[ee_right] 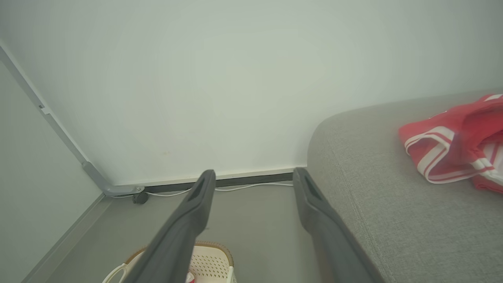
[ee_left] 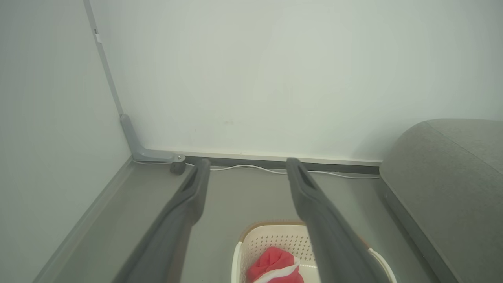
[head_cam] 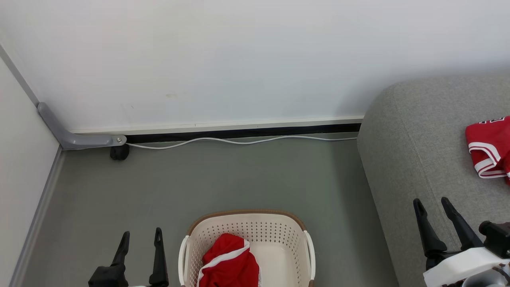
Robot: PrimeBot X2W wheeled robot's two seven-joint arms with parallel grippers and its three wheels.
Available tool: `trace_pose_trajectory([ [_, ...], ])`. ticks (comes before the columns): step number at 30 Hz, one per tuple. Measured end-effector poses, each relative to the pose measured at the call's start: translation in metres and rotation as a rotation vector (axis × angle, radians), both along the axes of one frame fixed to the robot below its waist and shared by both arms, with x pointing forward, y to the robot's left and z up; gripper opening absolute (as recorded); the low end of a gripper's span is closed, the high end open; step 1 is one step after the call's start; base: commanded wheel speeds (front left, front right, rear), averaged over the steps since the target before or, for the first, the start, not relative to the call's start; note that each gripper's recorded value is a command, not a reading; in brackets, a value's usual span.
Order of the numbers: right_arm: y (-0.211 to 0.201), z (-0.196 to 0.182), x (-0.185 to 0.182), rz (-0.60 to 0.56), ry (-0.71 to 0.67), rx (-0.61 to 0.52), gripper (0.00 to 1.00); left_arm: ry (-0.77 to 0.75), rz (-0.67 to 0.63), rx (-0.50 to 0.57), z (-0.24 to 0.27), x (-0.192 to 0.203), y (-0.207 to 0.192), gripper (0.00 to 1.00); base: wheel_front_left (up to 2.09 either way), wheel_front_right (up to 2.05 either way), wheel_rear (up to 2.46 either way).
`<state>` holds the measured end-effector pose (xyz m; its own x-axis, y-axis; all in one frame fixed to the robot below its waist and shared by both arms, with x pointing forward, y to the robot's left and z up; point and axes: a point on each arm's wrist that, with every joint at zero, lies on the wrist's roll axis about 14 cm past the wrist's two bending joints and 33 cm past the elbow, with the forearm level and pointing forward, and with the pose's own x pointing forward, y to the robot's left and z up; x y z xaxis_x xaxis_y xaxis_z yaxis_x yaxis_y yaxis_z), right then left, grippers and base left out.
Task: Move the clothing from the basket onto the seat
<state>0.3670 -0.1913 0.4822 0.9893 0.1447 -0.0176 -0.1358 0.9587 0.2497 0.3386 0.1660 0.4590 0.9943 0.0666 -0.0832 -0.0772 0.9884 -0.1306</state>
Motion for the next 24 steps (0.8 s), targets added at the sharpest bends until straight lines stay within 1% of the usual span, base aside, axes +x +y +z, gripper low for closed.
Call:
trace_pose_trajectory([
  [12, 0.002, -0.003, 0.002, 0.007, 0.008, -0.008, 1.0, 0.017, 0.003, -0.007, -0.005, 0.0, -0.002, 1.0, 0.0, 0.0, 0.0],
  [18, -0.002, -0.003, 0.012, -0.001, 0.007, -0.003, 1.0, 0.097, -0.011, -0.021, -0.027, -0.002, -0.016, 1.0, 0.0, 0.0, 0.0],
  [24, -0.005, -0.002, 0.033, 0.008, -0.002, 0.001, 1.0, 0.194, -0.025, -0.035, -0.053, 0.0, -0.033, 1.0, 0.0, 0.0, 0.0],
])
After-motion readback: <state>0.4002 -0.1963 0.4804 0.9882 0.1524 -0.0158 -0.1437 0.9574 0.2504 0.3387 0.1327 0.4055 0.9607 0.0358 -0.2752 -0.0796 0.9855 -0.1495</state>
